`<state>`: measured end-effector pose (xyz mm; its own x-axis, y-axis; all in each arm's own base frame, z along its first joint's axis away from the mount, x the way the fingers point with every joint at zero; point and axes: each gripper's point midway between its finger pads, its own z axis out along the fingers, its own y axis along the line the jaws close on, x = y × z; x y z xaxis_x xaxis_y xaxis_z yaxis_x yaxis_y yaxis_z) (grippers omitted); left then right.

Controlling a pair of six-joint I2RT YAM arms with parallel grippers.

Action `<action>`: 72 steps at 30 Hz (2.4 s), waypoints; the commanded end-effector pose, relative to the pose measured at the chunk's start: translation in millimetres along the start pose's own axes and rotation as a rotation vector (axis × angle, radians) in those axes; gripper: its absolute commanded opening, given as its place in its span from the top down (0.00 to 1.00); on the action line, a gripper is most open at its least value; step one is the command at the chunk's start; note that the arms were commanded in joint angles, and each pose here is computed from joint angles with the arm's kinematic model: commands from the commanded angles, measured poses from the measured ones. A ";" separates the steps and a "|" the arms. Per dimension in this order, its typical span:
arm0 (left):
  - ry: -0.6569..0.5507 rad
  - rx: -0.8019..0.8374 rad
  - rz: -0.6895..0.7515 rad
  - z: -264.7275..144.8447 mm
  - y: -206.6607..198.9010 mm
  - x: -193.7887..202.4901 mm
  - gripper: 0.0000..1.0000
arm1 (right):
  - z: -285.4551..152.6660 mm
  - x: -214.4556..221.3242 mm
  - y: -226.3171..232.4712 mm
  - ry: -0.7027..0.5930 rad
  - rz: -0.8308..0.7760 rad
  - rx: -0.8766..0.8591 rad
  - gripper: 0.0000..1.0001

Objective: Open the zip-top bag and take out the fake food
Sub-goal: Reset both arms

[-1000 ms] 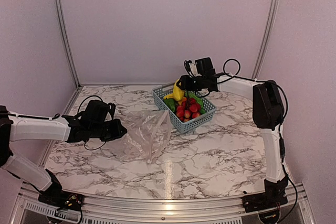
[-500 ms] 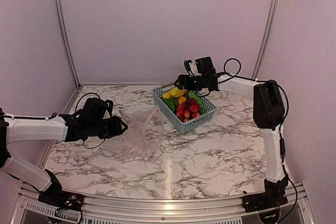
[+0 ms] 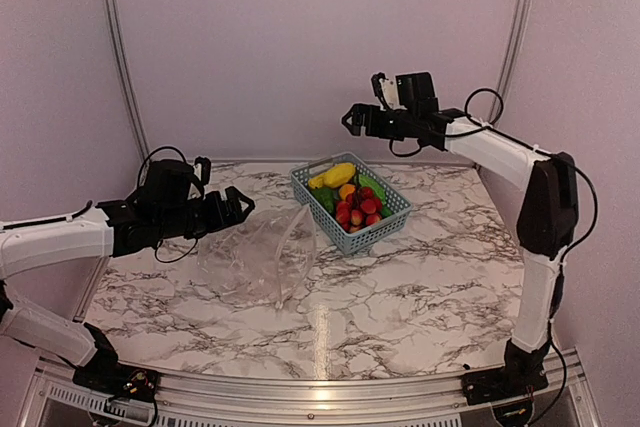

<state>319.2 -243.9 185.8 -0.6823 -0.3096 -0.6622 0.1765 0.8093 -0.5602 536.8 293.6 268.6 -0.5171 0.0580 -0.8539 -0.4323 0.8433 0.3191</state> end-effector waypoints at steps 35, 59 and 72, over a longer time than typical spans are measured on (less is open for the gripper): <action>-0.269 0.266 0.199 -63.7 -87.2 -87.8 0.01 | -229.3 32.1 14.9 -0.215 0.088 0.008 0.01; -0.308 0.176 0.164 -69.0 -76.6 -102.2 0.01 | -226.5 29.9 19.8 -0.193 0.084 -0.011 0.01; -0.324 0.164 0.171 -71.9 -74.5 -104.7 0.01 | -228.4 27.2 20.5 -0.198 0.087 -0.011 0.01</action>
<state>327.8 -241.6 321.9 -0.4005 -0.3339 -0.8533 0.3998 0.7742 -0.4907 346.4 188.1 325.7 -0.4212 0.2179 -0.8804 -0.3834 0.8369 0.3906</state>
